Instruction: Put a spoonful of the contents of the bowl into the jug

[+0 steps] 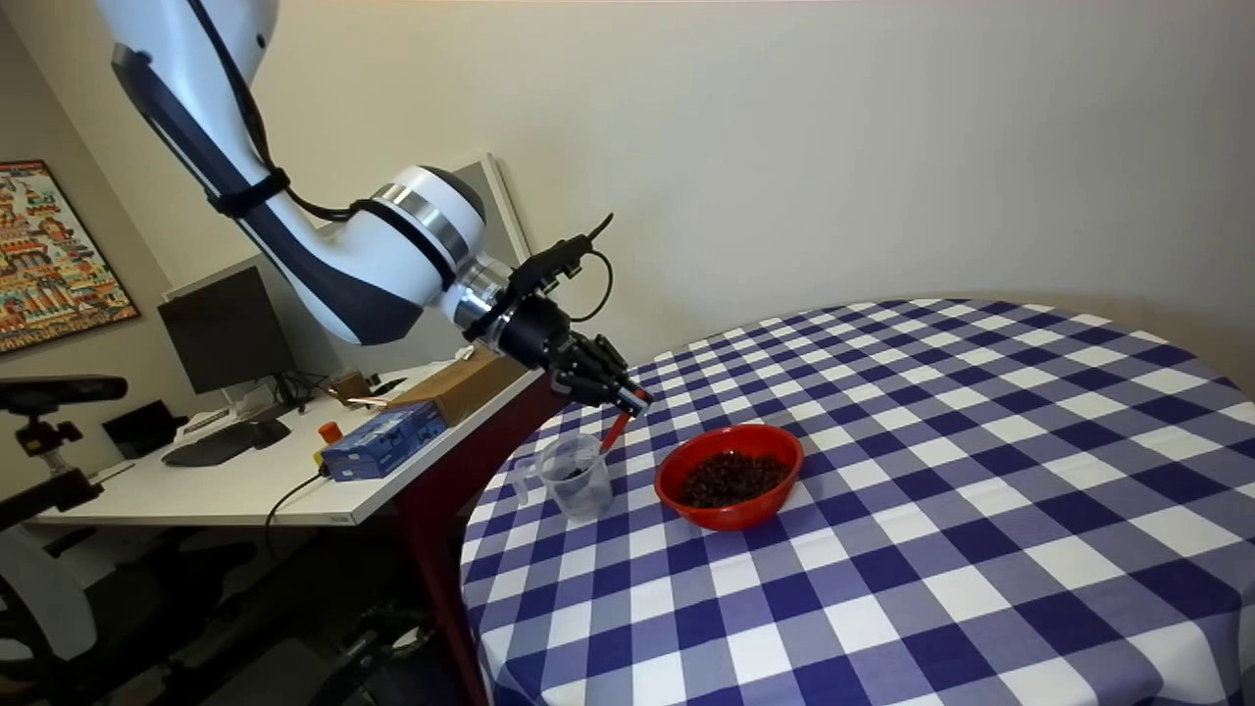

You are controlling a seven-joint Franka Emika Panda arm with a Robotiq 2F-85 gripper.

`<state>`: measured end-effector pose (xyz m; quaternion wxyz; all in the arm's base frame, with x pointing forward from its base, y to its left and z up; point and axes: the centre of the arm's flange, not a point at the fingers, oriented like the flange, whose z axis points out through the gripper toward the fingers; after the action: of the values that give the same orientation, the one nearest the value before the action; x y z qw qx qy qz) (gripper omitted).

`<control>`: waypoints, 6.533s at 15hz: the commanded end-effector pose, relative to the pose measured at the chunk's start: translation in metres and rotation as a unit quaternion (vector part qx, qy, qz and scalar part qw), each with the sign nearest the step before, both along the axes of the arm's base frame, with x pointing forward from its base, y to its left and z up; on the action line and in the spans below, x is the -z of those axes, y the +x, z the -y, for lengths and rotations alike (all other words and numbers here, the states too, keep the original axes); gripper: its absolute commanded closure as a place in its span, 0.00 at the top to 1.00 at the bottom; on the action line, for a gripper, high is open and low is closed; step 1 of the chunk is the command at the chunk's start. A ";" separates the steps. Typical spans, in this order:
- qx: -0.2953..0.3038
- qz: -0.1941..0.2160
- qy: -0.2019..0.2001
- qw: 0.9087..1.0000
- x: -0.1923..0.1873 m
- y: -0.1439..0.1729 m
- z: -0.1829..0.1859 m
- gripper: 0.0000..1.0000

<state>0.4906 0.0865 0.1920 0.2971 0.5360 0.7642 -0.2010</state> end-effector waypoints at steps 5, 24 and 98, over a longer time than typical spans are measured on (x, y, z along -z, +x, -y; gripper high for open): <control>-0.011 0.021 -0.013 1.000 -0.006 -0.001 -0.007 0.05; -0.074 0.036 -0.037 0.996 -0.014 0.001 -0.020 0.05; -0.097 0.282 -0.118 0.947 -0.129 0.040 0.059 0.05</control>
<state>0.5221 0.0500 0.3049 0.5733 0.4268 0.6949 -0.0799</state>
